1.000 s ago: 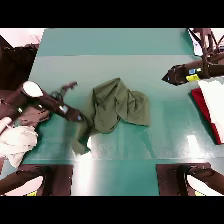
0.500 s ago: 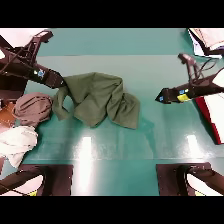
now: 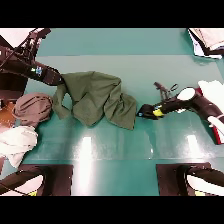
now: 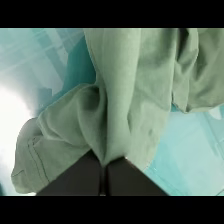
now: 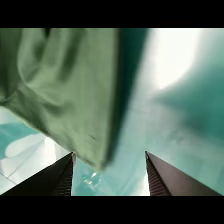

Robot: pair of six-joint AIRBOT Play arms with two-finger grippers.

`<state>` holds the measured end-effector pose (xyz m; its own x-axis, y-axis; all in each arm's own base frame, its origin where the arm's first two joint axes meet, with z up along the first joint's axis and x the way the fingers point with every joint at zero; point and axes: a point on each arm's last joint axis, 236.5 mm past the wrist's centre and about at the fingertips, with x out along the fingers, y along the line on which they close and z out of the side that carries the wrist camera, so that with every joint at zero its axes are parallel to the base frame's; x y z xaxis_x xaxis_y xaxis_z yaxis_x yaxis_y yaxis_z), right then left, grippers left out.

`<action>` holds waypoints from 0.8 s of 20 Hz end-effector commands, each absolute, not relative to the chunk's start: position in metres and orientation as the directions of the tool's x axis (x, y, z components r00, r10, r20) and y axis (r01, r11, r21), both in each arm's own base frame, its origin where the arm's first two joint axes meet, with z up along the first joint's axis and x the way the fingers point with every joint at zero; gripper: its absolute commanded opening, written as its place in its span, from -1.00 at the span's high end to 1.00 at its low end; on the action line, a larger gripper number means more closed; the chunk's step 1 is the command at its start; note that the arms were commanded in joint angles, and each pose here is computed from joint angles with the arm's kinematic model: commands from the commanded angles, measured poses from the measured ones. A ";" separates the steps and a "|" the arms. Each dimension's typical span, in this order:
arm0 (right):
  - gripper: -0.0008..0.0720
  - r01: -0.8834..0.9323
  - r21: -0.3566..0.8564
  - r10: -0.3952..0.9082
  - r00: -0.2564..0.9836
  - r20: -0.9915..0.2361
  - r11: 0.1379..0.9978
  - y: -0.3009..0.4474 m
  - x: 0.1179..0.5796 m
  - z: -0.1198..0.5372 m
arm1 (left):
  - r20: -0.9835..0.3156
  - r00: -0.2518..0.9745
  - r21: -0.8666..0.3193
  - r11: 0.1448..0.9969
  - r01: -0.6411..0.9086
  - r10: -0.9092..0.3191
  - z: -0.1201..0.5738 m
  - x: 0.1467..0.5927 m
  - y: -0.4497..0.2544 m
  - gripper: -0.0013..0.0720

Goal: Fold the shirts.

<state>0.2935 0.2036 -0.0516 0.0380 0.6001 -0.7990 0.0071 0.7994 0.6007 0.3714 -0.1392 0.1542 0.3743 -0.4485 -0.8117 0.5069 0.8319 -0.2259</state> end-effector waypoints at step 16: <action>0.94 -0.375 0.478 0.590 0.667 -0.456 0.794 0.175 0.366 0.241 | -0.600 0.753 0.101 0.908 0.407 -0.271 0.332 0.387 -0.088 0.89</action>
